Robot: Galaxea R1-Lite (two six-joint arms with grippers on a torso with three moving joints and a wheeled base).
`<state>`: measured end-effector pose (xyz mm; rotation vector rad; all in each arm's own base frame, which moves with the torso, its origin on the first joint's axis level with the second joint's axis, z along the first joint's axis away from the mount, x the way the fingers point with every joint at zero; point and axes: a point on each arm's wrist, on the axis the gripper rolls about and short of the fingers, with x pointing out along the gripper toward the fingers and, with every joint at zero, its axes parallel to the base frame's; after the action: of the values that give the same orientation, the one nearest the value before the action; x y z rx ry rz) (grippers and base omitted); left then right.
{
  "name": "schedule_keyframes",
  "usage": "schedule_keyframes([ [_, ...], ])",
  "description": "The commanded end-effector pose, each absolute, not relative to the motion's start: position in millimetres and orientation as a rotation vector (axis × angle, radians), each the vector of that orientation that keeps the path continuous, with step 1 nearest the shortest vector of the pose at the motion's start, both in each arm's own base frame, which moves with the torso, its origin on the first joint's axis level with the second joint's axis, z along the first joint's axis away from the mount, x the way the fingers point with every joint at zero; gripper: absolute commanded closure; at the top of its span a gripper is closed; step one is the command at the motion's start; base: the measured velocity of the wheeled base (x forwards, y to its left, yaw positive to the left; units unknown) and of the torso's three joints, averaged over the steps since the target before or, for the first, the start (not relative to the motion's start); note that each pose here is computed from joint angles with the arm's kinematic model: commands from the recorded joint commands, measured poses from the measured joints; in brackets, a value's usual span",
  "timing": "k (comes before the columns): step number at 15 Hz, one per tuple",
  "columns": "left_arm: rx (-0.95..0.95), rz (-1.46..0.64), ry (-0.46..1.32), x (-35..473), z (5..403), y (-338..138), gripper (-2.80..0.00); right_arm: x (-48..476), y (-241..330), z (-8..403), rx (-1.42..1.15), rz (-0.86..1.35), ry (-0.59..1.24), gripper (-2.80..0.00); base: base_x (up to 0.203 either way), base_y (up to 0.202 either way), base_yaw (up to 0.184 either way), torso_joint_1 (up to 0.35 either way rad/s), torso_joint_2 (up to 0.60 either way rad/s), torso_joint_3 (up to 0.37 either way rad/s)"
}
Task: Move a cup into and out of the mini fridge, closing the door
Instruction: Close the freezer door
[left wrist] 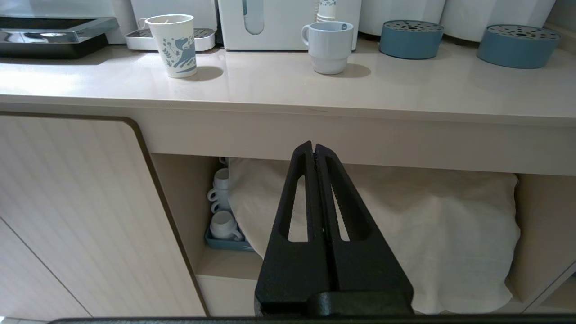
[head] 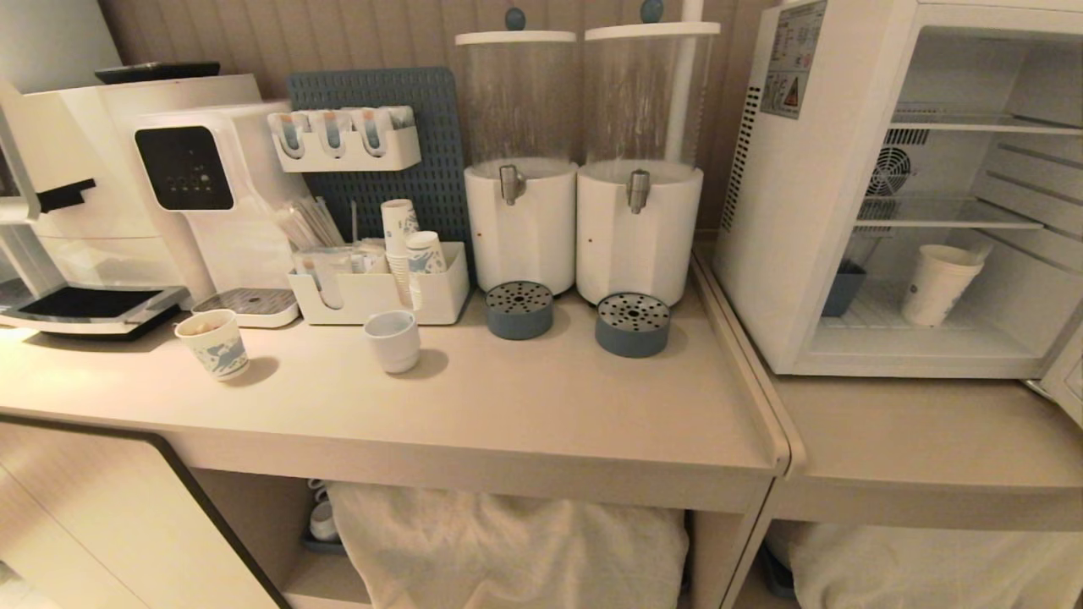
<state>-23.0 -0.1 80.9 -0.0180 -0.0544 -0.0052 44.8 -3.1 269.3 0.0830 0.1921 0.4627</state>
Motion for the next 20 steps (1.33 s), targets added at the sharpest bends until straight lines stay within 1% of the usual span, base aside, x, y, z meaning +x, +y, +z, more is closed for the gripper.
schedule_keyframes([
  [1,-0.018,-0.005,-0.037,-21.6,76.3,-0.1,0.0,-1.8,21.0,278.9,0.075,0.545,0.187,0.0,0.0,0.0,0.0,0.0,0.0,0.0],
  [3,-0.018,-0.005,-0.035,-21.5,75.9,-0.1,0.0,-33.0,29.6,285.3,0.08,0.664,0.209,0.0,0.0,0.0,0.0,0.0,0.0,0.0],
  [5,-0.018,-0.005,-0.035,-21.5,75.9,-0.1,0.0,-74.2,36.3,275.0,0.042,0.718,0.166,0.0,0.0,0.0,0.0,0.0,0.0,0.0],
  [8,-0.02,-0.005,-0.036,-21.6,76.0,-0.1,0.0,-124.3,16.2,254.3,0.04,0.907,0.224,0.0,0.0,0.0,0.0,0.0,0.0,0.0],
  [9,-0.02,-0.005,-0.037,-21.6,76.3,-0.1,0.0,-142.7,6.7,242.4,0.046,0.931,0.267,0.0,0.0,0.0,0.0,0.0,0.0,0.0],
  [10,-0.02,-0.005,-0.036,-21.6,76.1,-0.1,0.0,-157.0,2.0,237.5,0.061,0.909,0.319,0.0,0.0,0.0,0.0,0.0,0.0,0.0],
  [11,-0.02,-0.005,-0.037,-21.6,76.3,-0.1,0.0,-164.8,0.8,238.0,0.062,0.872,0.329,0.0,0.0,0.0,0.0,0.0,0.0,0.0],
  [15,-0.02,-0.005,-0.037,-21.6,76.3,-0.1,0.0,-193.2,-2.2,256.8,0.17,0.833,0.239,0.0,0.0,0.0,0.0,0.0,0.0,0.0],
  [17,-0.02,-0.005,-0.037,-21.6,76.3,-0.1,0.0,-198.4,4.0,260.0,0.195,0.793,0.208,0.0,0.0,0.0,0.0,0.0,0.0,0.0],
  [19,-0.02,-0.005,-0.036,-21.6,76.2,-0.1,0.0,-206.6,19.5,255.8,0.207,0.725,0.138,0.0,0.0,0.0,0.0,0.0,0.0,0.0],
  [20,-0.02,-0.005,-0.036,-21.6,76.1,-0.1,0.0,-211.8,18.2,249.0,0.21,0.742,0.128,0.0,0.0,0.0,0.0,0.0,0.0,0.0],
])
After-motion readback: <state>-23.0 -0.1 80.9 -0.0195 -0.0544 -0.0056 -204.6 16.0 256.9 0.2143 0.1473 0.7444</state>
